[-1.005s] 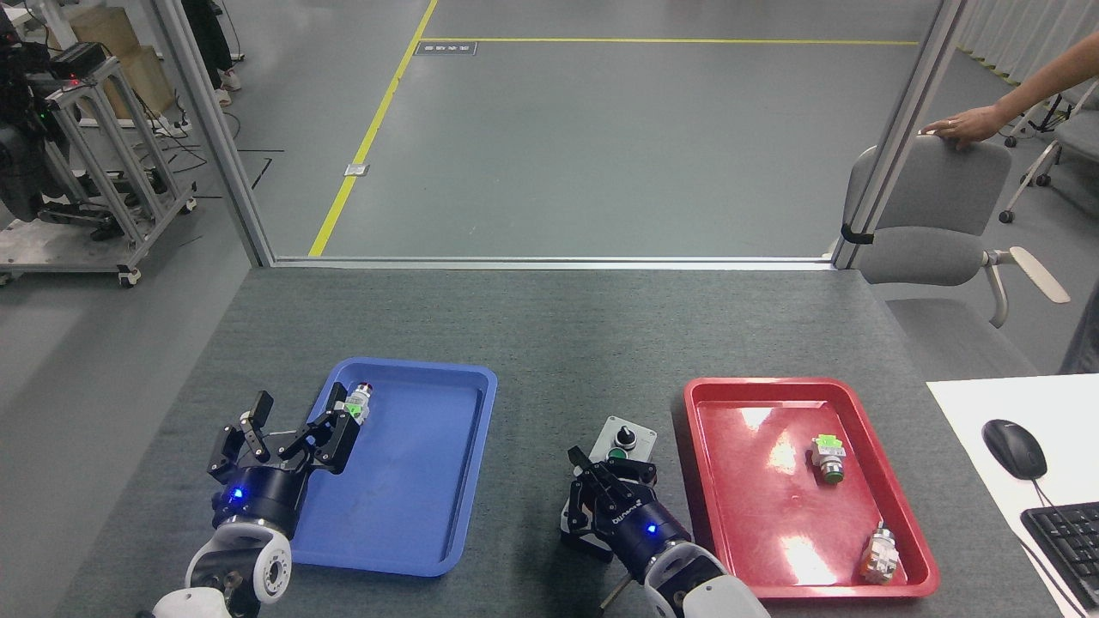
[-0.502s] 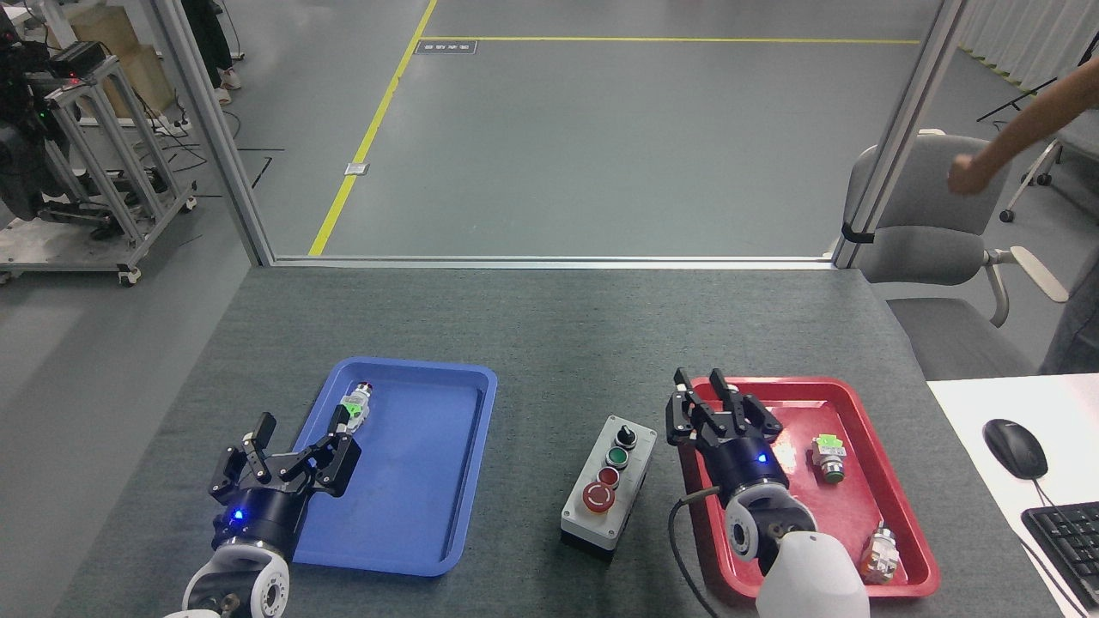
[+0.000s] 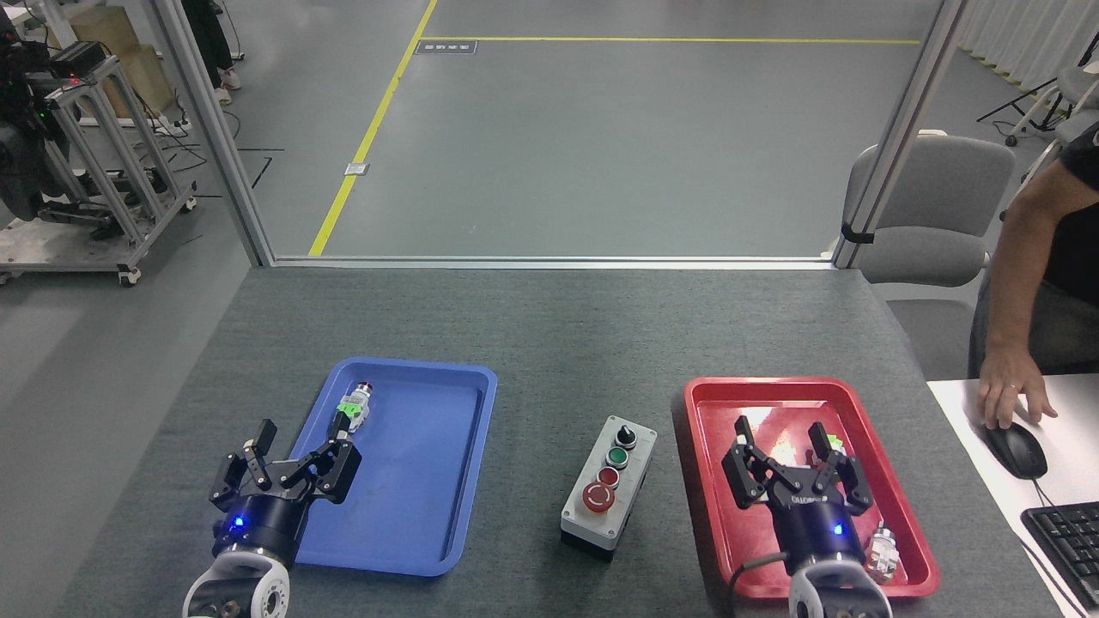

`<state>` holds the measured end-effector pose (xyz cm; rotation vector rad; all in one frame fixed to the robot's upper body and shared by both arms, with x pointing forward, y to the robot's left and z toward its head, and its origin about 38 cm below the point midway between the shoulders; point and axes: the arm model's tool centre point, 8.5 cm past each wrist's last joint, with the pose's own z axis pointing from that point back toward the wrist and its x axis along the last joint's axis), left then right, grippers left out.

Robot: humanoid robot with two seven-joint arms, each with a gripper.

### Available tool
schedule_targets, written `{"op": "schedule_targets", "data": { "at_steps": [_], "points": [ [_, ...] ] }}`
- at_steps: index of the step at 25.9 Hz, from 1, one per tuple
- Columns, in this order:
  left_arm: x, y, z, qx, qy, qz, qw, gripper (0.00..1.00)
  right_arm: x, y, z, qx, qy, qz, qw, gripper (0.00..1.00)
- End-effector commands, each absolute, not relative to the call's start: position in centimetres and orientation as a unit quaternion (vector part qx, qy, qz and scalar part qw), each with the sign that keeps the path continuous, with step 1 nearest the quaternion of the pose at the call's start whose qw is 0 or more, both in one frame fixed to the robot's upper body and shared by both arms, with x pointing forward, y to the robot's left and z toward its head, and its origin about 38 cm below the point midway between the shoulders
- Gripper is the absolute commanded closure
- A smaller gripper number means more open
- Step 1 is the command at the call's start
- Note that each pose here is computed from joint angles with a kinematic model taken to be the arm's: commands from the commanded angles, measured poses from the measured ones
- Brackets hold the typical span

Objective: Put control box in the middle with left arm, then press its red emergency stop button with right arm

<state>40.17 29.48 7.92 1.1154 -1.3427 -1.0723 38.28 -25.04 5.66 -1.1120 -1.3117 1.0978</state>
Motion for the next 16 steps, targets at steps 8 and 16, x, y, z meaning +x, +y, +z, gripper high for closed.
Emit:
{"op": "schedule_targets", "data": {
  "at_steps": [8,16],
  "points": [
    [40.1,29.4,7.9,0.465,-0.561,-0.448,0.518,0.01,35.5,-23.5,5.9,-0.506,-0.512,0.460,0.520,0.00],
    [37.4,28.6,5.3,0.431,-0.566,-0.474,0.518,0.01,36.0,-23.7,5.1,-0.502,-0.505,0.467,0.524,0.00]
  ]
}}
